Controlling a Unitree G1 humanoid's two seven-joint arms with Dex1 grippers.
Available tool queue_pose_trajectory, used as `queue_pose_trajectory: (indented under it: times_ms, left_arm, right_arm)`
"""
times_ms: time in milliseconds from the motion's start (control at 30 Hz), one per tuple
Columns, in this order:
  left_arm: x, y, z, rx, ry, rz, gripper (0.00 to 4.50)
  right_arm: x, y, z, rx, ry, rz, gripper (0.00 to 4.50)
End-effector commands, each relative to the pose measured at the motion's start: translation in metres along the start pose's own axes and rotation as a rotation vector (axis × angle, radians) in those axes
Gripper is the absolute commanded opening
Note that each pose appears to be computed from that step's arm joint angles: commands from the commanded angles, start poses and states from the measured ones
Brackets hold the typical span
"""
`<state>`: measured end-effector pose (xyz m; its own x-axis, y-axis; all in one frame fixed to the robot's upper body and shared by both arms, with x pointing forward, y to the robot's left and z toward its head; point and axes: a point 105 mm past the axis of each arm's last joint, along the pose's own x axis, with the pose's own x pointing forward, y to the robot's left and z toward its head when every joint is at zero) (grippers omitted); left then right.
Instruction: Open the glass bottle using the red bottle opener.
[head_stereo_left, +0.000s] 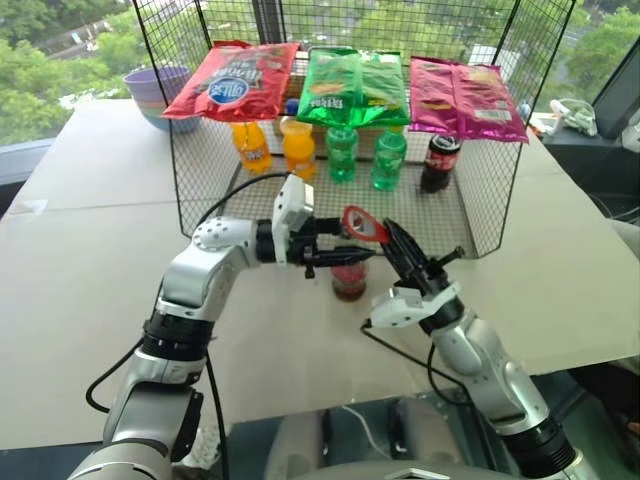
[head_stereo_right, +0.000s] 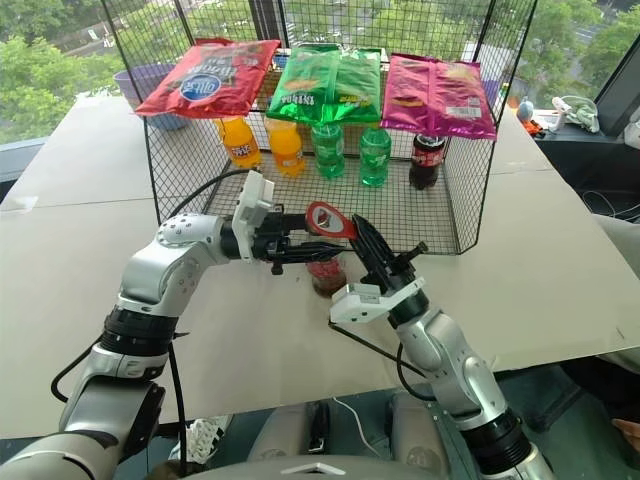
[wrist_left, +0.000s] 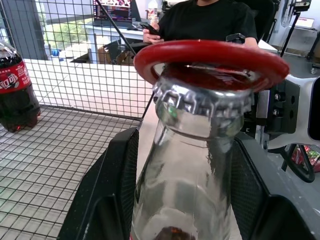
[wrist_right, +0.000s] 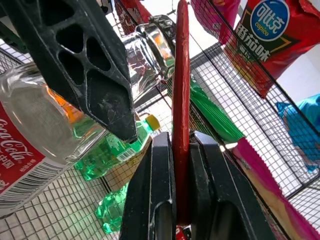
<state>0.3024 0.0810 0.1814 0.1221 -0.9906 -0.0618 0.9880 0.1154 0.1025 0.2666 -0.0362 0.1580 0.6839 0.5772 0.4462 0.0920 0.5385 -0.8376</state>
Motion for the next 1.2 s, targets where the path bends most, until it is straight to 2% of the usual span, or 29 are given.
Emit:
queue_pose_trajectory:
  times_ms: [33,167,500,700,1000,1200]
  left_arm:
    - [0.003,0.0,0.003,0.016,0.008,-0.013,1.88]
    - [0.004,0.0,0.001,0.016,0.012,-0.015,1.88]
    - [0.01,-0.001,-0.012,0.002,0.02,-0.029,1.88]
    - [0.011,-0.003,-0.017,0.0,0.012,-0.028,1.88]
    - [0.008,-0.006,-0.016,0.003,-0.008,-0.012,1.88]
    - [0.002,-0.007,-0.018,0.005,0.001,0.0,1.88]
  right_arm:
    - [-0.011,0.025,-0.011,-0.07,0.043,0.18,0.0]
    - [-0.012,0.006,-0.025,-0.175,0.092,0.291,0.0]
    - [-0.026,-0.039,-0.027,-0.32,0.077,0.51,0.0]
    - [-0.009,-0.061,-0.022,-0.327,0.049,0.469,0.0]
    - [0.008,-0.054,-0.007,-0.223,-0.021,0.4,0.0]
    - [0.023,-0.076,0.014,-0.22,-0.112,0.283,0.0]
